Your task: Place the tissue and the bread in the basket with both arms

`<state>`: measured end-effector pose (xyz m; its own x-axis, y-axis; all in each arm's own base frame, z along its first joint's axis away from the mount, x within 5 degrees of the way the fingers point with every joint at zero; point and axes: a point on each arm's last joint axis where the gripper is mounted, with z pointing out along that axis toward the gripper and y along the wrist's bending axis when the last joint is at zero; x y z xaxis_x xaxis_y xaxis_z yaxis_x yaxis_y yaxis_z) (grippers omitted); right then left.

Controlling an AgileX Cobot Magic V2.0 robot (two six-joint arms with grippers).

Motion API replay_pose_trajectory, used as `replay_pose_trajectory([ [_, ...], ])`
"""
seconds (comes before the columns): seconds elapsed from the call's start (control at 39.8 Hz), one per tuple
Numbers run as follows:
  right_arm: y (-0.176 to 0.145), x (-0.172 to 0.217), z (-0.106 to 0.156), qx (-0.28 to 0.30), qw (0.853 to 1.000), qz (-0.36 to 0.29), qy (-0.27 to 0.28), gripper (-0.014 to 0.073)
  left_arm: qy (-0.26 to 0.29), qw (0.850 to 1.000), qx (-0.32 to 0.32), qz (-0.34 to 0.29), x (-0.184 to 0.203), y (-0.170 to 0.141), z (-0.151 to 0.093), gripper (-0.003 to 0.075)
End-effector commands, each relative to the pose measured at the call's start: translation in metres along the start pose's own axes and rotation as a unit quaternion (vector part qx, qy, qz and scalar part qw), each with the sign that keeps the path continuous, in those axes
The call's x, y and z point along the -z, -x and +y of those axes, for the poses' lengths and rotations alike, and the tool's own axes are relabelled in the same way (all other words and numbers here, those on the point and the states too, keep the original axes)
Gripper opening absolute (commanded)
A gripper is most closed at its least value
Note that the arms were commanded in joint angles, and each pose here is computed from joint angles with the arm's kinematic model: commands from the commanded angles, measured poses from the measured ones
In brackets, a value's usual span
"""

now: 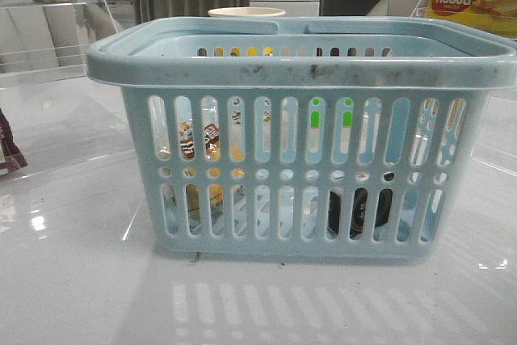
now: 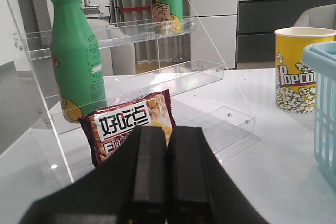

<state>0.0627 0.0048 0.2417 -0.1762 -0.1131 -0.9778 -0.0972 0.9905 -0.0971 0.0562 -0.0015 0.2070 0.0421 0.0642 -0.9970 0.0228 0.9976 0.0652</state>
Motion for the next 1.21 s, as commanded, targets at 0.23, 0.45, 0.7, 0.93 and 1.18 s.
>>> replay_pose_trajectory([
  [0.23,-0.049,-0.001,-0.001,0.0,0.995,-0.071,-0.063,0.0057,0.002,0.999,0.004,-0.052,0.002,0.009,0.001,0.0091],
  [0.45,-0.048,-0.001,-0.001,0.0,0.995,-0.072,-0.063,0.0057,0.002,0.999,0.004,-0.052,0.002,0.009,0.001,0.0091],
  [0.7,-0.042,0.0,-0.002,0.001,0.992,-0.11,-0.066,0.0057,0.002,0.999,0.004,-0.052,0.002,0.009,0.001,0.0091],
  [0.93,-0.035,0.002,-0.002,-0.035,0.986,-0.15,-0.063,0.0057,0.002,0.999,0.004,-0.052,0.002,0.009,0.001,0.0091],
  [1.18,-0.034,0.002,-0.002,-0.033,0.985,-0.156,-0.063,0.0057,0.002,0.999,0.004,-0.052,0.002,0.009,0.001,0.0091],
])
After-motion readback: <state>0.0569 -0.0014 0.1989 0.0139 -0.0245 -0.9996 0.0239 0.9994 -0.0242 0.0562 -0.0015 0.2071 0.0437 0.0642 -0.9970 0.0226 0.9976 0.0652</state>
